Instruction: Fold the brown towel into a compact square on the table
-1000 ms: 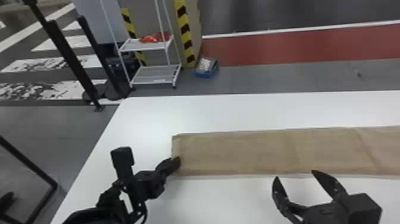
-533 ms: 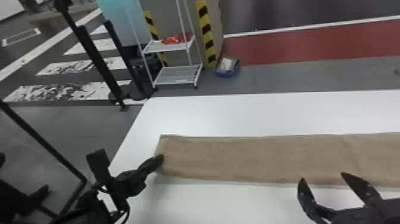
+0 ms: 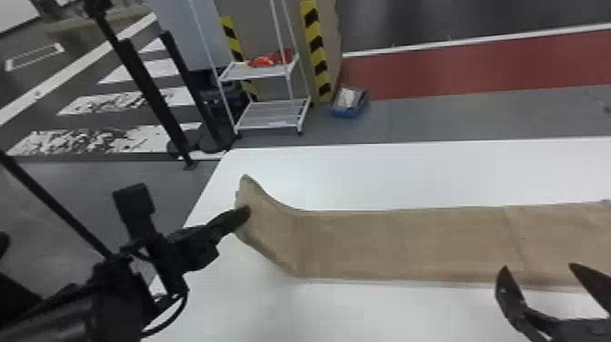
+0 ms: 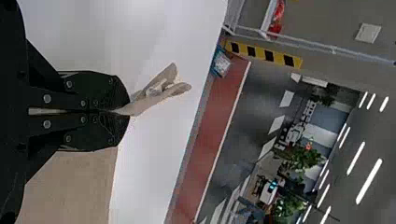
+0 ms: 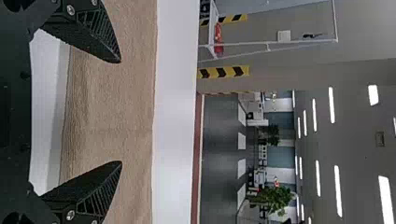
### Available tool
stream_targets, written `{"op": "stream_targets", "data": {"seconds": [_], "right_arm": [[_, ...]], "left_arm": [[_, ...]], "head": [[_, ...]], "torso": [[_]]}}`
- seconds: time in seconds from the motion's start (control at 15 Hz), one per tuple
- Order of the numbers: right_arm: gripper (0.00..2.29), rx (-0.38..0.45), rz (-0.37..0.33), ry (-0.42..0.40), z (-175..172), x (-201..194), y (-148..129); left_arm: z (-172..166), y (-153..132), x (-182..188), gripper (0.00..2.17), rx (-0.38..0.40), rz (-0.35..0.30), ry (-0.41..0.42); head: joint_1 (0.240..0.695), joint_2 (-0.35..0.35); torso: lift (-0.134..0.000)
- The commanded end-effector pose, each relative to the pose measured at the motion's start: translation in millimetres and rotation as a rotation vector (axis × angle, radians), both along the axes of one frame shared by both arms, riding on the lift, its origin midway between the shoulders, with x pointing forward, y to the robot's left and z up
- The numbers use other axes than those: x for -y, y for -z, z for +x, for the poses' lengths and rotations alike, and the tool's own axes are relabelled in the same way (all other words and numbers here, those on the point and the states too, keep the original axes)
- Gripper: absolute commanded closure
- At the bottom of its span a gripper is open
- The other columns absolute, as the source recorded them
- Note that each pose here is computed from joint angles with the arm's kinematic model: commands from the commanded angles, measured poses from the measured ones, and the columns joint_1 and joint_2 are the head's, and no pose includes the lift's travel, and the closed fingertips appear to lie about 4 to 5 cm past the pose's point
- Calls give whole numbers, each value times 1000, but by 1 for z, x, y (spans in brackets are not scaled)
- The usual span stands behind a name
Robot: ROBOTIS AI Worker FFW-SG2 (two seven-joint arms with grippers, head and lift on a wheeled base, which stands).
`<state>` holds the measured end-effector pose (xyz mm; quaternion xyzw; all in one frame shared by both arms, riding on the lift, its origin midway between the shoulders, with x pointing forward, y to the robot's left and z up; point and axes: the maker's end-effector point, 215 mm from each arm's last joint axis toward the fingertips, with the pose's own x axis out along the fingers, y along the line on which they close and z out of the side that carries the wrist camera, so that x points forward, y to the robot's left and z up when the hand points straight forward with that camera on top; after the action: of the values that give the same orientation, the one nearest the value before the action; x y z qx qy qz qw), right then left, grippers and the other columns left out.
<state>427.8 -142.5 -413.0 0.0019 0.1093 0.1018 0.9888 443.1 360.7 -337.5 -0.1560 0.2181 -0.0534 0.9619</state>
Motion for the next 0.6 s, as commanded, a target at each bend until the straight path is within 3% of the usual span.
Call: {"op": "stream_targets", "data": {"seconds": [0.0, 0.13, 0.2, 0.27, 0.4, 0.53], "right_arm": [[113, 8, 20, 76, -1, 41, -8], [113, 13, 39, 137, -3, 72, -14], [117, 17, 45, 153, -3, 82, -15], [117, 14, 46, 151, -3, 86, -14], [117, 7, 36, 143, -1, 88, -9], [120, 6, 44, 146, 3, 95, -8]], "left_arm": [[1, -34, 88, 2142, 36, 43, 134], [0, -47, 152, 2145, 51, 70, 210], [0, -50, 182, 2142, 57, 83, 238], [0, -48, 208, 2142, 53, 105, 262], [6, -48, 238, 2142, 73, 197, 271], [10, -42, 259, 2145, 85, 226, 282]], "head": [[695, 299], [695, 204], [695, 98], [695, 44], [695, -41], [695, -119]], "torso": [[-119], [-119], [-119], [-119], [-119], [-119]]}}
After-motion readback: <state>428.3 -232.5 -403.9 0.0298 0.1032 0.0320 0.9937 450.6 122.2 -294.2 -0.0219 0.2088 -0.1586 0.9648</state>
